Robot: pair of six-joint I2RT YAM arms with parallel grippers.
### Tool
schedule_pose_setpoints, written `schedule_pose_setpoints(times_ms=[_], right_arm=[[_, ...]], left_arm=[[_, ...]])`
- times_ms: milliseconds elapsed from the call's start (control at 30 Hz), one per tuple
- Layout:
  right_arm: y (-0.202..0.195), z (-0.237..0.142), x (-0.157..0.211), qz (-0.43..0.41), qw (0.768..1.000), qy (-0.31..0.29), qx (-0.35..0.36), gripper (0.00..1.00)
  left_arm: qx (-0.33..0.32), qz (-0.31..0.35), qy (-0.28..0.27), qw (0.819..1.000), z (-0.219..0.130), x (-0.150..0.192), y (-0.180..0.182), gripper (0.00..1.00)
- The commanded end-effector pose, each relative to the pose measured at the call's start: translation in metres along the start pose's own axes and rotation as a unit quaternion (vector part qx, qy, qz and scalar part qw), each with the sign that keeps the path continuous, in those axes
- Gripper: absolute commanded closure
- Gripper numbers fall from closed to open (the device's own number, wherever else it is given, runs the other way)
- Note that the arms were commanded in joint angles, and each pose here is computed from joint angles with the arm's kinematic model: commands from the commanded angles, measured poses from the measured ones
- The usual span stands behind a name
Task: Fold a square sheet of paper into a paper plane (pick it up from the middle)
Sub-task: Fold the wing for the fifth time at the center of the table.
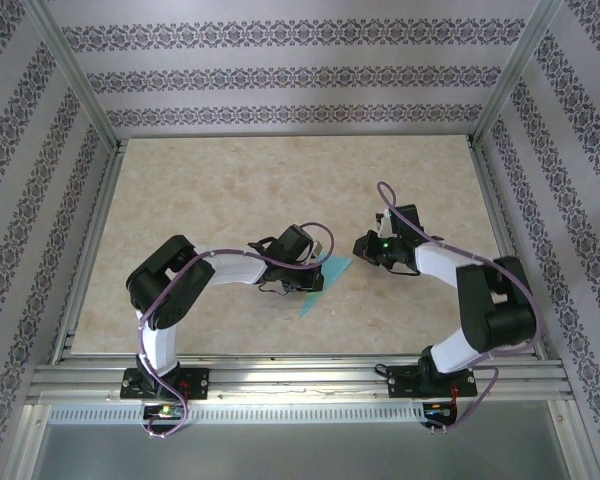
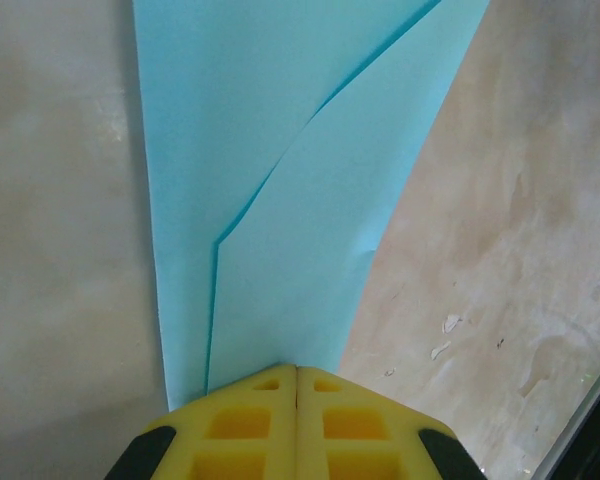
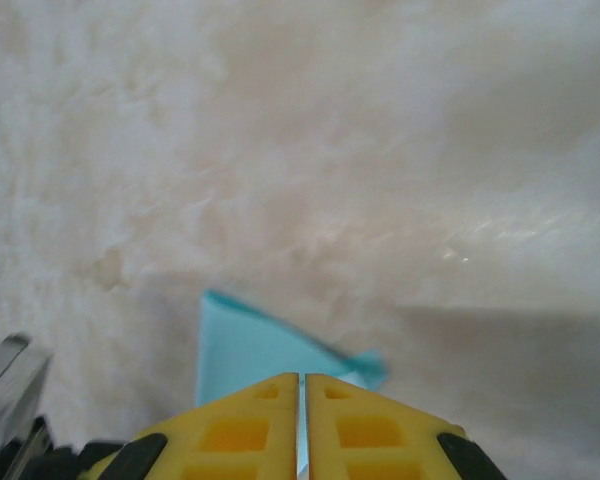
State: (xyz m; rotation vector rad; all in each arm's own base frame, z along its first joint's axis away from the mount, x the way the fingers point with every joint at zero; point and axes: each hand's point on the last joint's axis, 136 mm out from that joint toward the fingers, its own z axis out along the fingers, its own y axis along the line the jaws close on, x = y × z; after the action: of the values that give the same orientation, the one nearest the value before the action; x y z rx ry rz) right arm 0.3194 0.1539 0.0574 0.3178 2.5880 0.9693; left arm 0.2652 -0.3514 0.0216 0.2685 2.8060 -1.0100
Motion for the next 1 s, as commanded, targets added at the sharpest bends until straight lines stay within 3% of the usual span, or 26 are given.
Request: schedule_pose_setpoints(times_ms=[0, 67, 233, 333, 567, 800, 967], right_arm=[[0.002, -0.006, 0.02, 0.001, 1.0, 0.004, -0.002, 0.89], [0.002, -0.009, 0.033, 0.006, 1.0, 0.008, -0.009, 0.89], [0.003, -0.014, 0.06, 0.007, 1.0, 0.005, -0.012, 0.85], [0.004, -0.014, 0.072, 0.007, 1.0, 0.01, -0.015, 0.85], [0.007, -0.013, 0.079, 0.021, 0.999, 0.023, -0.029, 0.86], [0.014, -0.01, 0.075, 0.047, 0.998, 0.022, -0.043, 0.85], [0.016, -0.009, 0.073, 0.058, 0.997, 0.021, -0.045, 0.84]], left_arm=[[-0.002, -0.014, 0.014, 1.0, -0.009, 0.004, 0.001, 0.96], [-0.001, -0.008, 0.008, 1.0, -0.013, 0.0, -0.003, 0.94], [0.026, 0.002, -0.033, 0.999, -0.028, -0.009, -0.016, 0.78], [0.034, 0.008, -0.055, 0.998, -0.041, -0.012, -0.019, 0.74], [0.01, -0.006, -0.103, 0.995, -0.076, -0.021, 0.004, 0.61], [-0.016, -0.025, -0.07, 0.997, -0.069, -0.018, 0.028, 0.61], [-0.005, -0.018, -0.035, 0.999, -0.056, -0.017, 0.023, 0.7]])
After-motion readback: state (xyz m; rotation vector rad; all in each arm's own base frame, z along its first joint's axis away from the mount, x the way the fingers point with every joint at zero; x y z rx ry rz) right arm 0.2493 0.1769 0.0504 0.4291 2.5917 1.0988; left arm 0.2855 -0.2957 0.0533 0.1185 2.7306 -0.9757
